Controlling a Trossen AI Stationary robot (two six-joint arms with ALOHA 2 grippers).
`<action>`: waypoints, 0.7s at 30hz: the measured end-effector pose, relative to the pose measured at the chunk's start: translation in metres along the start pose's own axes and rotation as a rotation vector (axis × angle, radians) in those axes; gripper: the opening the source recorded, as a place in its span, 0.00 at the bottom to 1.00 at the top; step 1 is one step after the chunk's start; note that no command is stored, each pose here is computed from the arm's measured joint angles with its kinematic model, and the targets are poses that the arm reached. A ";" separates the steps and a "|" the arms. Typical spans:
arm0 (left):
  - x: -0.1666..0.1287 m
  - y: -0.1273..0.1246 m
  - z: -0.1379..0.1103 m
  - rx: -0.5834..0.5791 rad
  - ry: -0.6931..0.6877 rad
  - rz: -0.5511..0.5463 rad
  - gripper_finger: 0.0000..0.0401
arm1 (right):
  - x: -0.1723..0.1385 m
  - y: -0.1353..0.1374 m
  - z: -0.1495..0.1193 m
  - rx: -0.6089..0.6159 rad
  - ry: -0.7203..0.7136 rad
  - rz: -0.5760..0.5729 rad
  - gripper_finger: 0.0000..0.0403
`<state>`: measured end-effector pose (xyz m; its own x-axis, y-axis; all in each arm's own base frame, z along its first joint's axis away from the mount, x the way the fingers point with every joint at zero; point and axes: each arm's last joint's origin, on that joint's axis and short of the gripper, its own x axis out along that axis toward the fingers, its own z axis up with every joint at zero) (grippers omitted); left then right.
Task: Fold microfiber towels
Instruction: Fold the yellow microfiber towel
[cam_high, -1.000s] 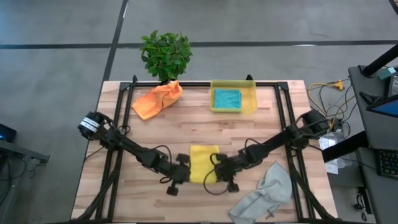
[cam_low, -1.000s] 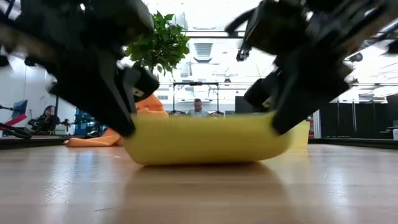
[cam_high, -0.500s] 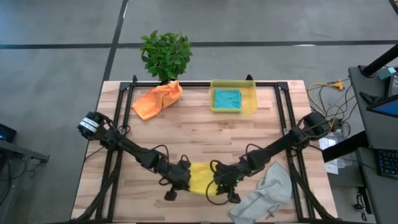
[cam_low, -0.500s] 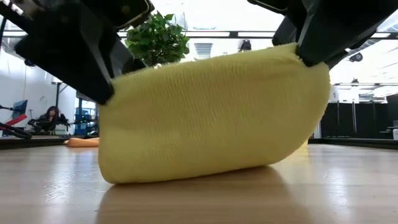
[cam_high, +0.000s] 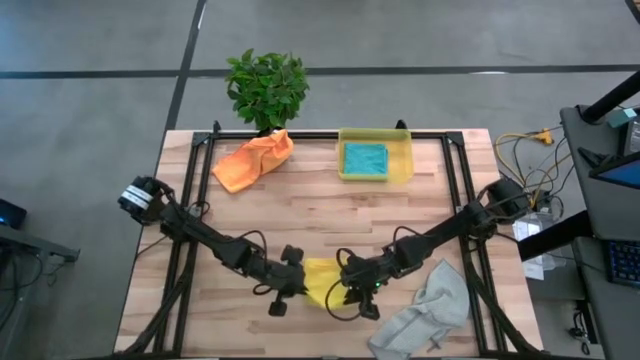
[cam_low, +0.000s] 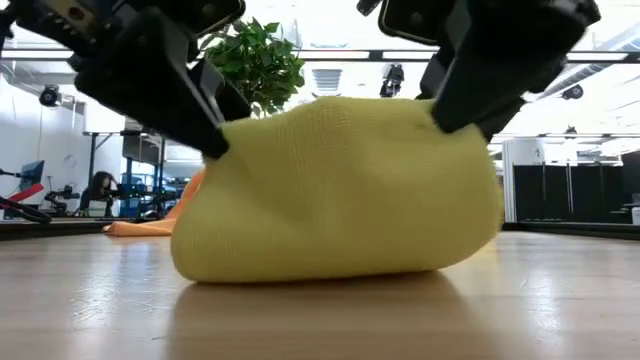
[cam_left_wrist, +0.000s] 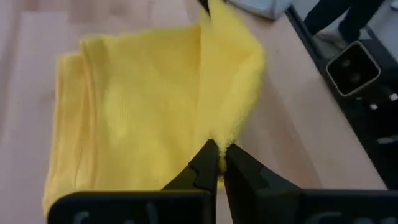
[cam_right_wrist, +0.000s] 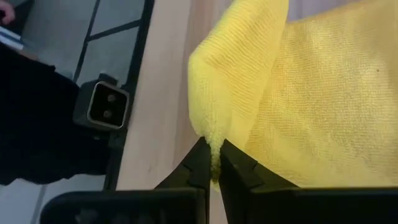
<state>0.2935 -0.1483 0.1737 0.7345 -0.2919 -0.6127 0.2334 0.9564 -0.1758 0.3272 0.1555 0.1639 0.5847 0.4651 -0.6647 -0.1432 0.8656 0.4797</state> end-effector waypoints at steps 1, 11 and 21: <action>-0.002 0.001 0.000 0.000 -0.008 0.015 0.00 | 0.000 -0.002 0.000 0.004 -0.001 -0.011 0.03; -0.029 0.016 -0.029 -0.103 -0.039 0.117 0.00 | -0.011 -0.017 0.003 0.037 -0.055 -0.150 0.03; -0.038 0.024 -0.037 -0.188 -0.189 0.106 0.00 | -0.033 -0.043 0.002 0.134 -0.123 -0.208 0.03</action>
<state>0.2475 -0.1135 0.1639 0.8583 -0.1709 -0.4838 0.0398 0.9622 -0.2693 0.3155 0.1029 0.1663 0.6845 0.2471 -0.6858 0.0917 0.9042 0.4172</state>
